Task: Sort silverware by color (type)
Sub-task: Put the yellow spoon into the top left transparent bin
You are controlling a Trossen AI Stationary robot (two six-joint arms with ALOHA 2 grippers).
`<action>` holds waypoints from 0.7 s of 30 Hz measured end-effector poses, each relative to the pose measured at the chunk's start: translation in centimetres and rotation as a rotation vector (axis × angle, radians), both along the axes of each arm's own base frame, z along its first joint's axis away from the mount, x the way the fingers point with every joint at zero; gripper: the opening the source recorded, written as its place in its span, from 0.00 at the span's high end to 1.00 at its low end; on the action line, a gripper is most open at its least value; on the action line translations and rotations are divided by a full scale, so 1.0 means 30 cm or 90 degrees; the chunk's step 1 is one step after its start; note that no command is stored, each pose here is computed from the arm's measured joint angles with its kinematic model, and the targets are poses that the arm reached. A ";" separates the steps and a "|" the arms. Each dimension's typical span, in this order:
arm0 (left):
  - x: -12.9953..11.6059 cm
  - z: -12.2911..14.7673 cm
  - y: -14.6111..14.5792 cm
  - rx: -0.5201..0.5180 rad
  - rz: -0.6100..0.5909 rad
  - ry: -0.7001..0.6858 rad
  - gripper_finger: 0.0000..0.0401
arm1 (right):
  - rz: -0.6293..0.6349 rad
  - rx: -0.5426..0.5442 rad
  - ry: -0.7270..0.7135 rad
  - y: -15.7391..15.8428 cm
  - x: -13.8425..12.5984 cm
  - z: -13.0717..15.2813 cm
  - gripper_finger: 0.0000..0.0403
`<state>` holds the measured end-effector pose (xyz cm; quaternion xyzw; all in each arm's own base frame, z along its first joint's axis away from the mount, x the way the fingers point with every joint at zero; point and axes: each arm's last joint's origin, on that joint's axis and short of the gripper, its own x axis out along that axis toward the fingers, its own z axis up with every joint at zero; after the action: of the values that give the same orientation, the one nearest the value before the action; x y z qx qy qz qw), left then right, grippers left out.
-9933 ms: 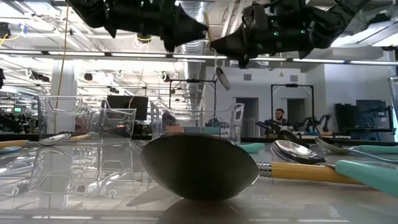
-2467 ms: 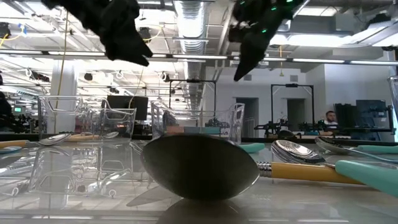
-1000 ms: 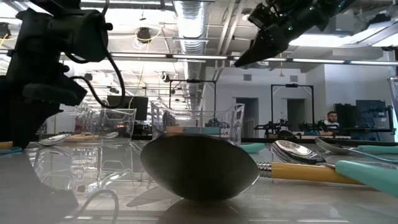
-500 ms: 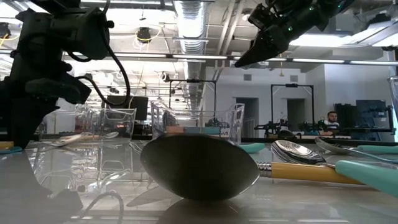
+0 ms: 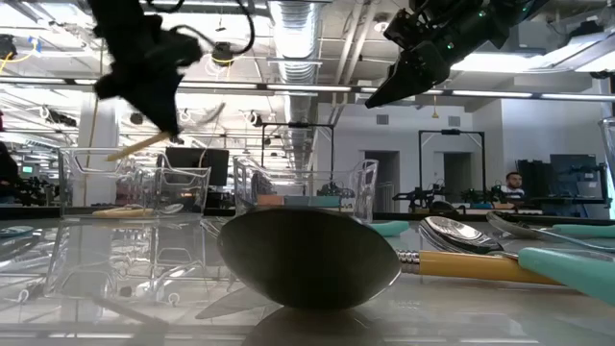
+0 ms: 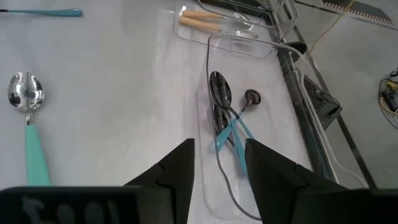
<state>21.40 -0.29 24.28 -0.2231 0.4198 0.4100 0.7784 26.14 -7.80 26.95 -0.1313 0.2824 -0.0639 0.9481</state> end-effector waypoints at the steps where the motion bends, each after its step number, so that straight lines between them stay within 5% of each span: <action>1: -0.004 0.027 0.025 0.016 0.012 -0.003 0.93 | 0.000 0.000 0.000 0.000 0.000 0.000 0.59; 6: -0.042 0.093 0.188 0.058 0.102 0.035 0.94 | -0.002 0.003 -0.001 0.000 0.000 0.000 0.59; 12: -0.134 0.081 0.395 0.004 0.188 0.110 0.94 | -0.001 0.016 0.002 0.012 0.002 -0.002 0.59; 21: -0.209 0.057 0.507 -0.056 0.223 0.133 0.93 | 0.014 0.019 0.017 0.032 0.003 -0.009 0.59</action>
<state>15.13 14.94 26.00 -0.2828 0.4706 0.5410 0.6371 26.23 -6.83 26.67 -0.1208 0.2948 -0.0472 0.9467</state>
